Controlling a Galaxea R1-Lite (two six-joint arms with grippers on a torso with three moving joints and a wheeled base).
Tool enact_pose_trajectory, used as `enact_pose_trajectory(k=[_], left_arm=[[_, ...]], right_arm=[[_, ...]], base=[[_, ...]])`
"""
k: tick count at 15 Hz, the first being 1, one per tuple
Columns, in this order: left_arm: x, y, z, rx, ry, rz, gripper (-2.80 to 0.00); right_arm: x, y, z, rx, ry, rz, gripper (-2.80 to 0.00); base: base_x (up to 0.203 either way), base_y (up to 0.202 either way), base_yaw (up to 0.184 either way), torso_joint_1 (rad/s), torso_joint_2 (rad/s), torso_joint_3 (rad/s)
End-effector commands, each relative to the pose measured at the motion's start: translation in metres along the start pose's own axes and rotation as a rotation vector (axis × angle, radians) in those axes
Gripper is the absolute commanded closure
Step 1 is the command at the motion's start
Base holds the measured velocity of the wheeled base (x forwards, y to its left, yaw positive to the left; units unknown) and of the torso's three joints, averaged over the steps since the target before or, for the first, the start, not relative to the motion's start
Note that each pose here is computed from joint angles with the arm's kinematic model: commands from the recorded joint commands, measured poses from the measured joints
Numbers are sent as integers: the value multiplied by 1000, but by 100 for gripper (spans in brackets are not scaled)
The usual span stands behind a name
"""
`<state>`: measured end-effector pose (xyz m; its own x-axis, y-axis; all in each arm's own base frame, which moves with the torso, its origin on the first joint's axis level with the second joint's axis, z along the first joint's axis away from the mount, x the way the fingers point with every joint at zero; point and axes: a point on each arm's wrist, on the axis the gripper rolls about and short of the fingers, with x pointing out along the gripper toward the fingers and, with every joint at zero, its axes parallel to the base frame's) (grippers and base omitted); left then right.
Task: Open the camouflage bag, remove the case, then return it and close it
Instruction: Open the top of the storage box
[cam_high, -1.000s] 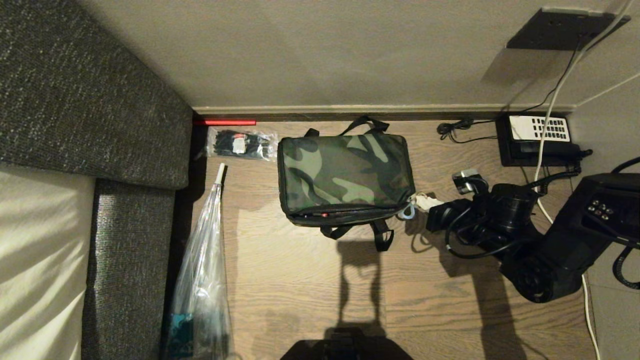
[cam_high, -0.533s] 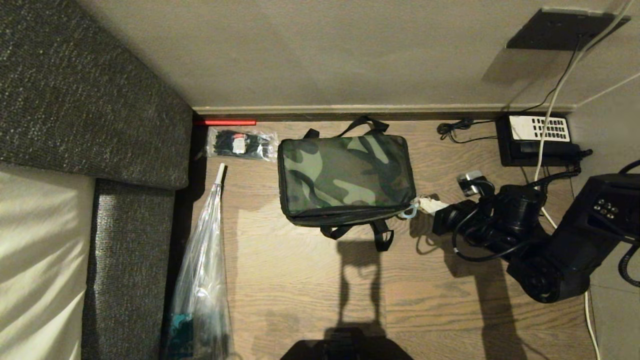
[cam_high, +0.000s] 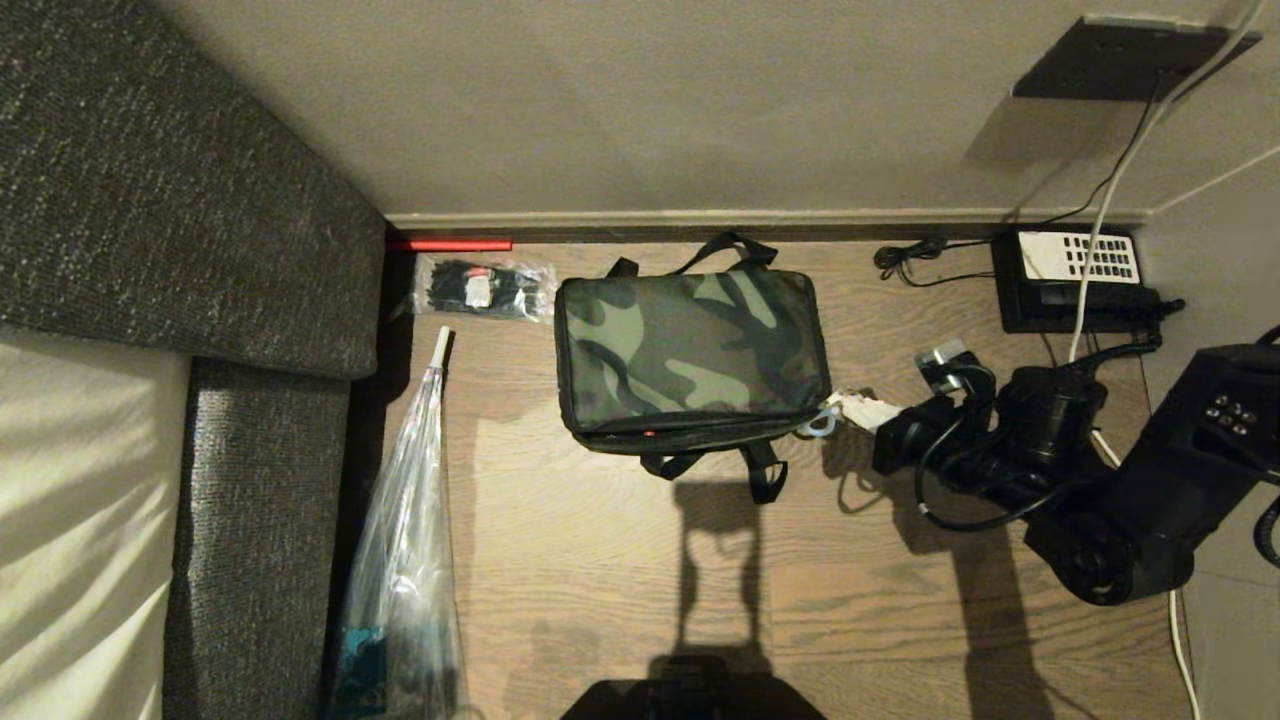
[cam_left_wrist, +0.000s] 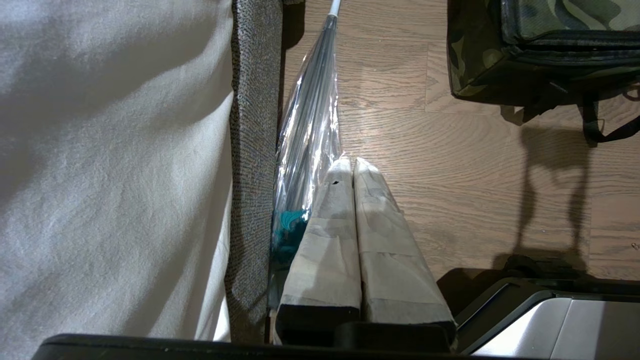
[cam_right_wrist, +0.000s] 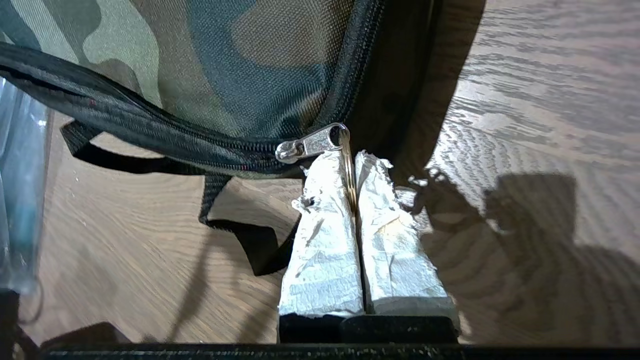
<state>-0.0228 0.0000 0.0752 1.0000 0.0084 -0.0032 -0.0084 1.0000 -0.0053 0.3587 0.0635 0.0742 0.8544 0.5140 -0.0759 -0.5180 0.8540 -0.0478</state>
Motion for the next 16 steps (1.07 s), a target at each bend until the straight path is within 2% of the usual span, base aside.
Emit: enact_pose_trajectory(k=[1,6,16], left_arm=[[0,0,-1,-1,0,2,0],[0,0,-1,-1,0,1,0],[0,0,-1,-1,1,1,0]], right_arm=[[-1,-2,3,-8,-12,-1,0],[2,-11,10,-25,-50,-24,0],[7,-23,4,-38,-45,-48,0]], base=[[0,0,0,0,0,0],[0,0,0,0,0,0],[0,0,0,0,0,0]])
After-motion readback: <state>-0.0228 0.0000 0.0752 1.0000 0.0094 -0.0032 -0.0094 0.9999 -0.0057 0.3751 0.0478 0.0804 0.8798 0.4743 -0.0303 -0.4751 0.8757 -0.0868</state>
